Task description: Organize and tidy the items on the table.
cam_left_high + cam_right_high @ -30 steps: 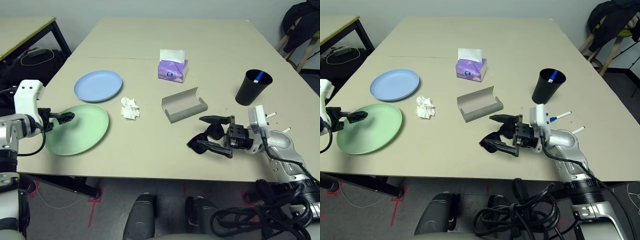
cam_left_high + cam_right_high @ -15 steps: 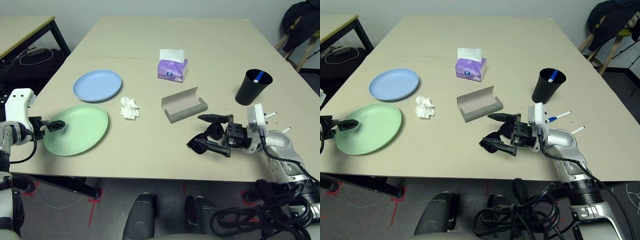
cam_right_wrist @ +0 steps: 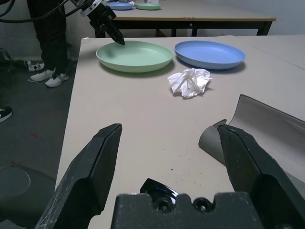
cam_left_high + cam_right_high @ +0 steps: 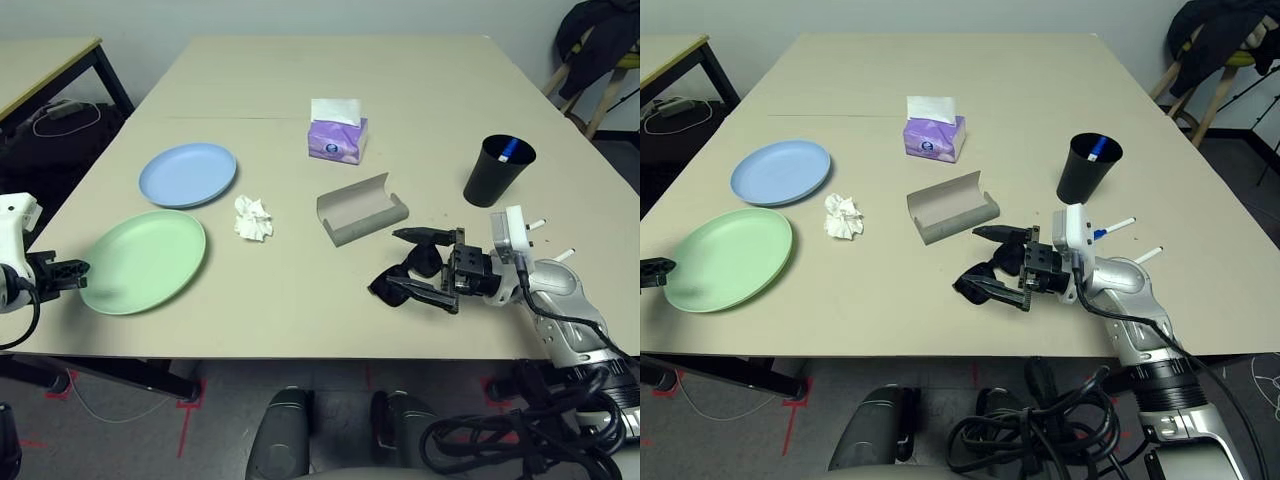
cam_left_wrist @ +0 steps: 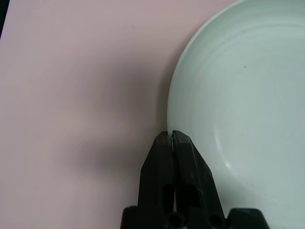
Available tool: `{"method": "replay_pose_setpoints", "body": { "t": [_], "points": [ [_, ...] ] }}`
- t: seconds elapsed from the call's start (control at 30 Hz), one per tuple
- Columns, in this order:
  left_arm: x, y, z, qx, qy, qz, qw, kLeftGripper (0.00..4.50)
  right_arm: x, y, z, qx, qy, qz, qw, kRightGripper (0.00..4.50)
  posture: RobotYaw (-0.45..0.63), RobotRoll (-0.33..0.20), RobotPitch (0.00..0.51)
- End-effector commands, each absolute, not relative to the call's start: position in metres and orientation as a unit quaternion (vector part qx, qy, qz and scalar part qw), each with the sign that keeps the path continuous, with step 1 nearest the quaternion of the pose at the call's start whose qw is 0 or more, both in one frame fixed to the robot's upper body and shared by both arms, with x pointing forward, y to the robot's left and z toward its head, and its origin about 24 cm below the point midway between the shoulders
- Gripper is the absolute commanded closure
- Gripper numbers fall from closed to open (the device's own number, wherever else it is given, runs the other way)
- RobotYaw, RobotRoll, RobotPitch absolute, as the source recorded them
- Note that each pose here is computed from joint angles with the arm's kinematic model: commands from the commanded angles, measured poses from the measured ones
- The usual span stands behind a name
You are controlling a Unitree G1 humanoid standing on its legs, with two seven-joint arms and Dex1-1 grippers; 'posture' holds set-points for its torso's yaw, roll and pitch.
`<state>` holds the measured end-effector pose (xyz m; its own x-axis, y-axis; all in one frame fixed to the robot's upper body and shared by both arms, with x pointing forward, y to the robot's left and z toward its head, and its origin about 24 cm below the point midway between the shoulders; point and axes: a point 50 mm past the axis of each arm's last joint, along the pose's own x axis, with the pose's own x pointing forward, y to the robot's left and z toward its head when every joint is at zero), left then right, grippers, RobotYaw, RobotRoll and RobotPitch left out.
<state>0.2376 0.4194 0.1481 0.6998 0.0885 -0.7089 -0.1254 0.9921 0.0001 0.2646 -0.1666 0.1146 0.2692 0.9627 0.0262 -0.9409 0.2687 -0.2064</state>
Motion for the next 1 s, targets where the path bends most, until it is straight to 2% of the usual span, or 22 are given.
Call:
{"method": "replay_pose_setpoints", "body": {
  "t": [0.03,0.37,0.5,0.67,0.83,1.0],
  "points": [
    [0.233,0.415,0.144,-0.048,0.407,0.050,0.911,4.47,0.265,-0.165,0.116,-0.080,-0.074,0.604,0.790,0.00,0.14,0.000,0.091],
    [0.245,0.391,0.165,-0.120,0.363,0.029,0.923,4.47,0.266,-0.164,0.117,-0.081,-0.075,0.603,0.790,0.00,0.15,0.000,0.094],
    [0.259,0.370,0.187,-0.135,0.331,0.006,0.934,4.47,0.266,-0.164,0.116,-0.079,-0.075,0.603,0.790,0.00,0.15,0.000,0.095],
    [0.267,0.366,0.205,-0.134,0.318,0.009,0.939,4.47,0.267,-0.162,0.116,-0.079,-0.077,0.604,0.789,0.00,0.15,0.000,0.093],
    [0.279,0.371,0.215,-0.154,0.290,0.032,0.944,4.47,0.267,-0.160,0.117,-0.077,-0.080,0.604,0.789,0.00,0.15,0.000,0.090],
    [0.306,0.372,0.219,-0.182,0.236,0.091,0.950,4.47,0.268,-0.159,0.120,-0.075,-0.086,0.599,0.793,0.00,0.15,0.000,0.088]
  ]
}}
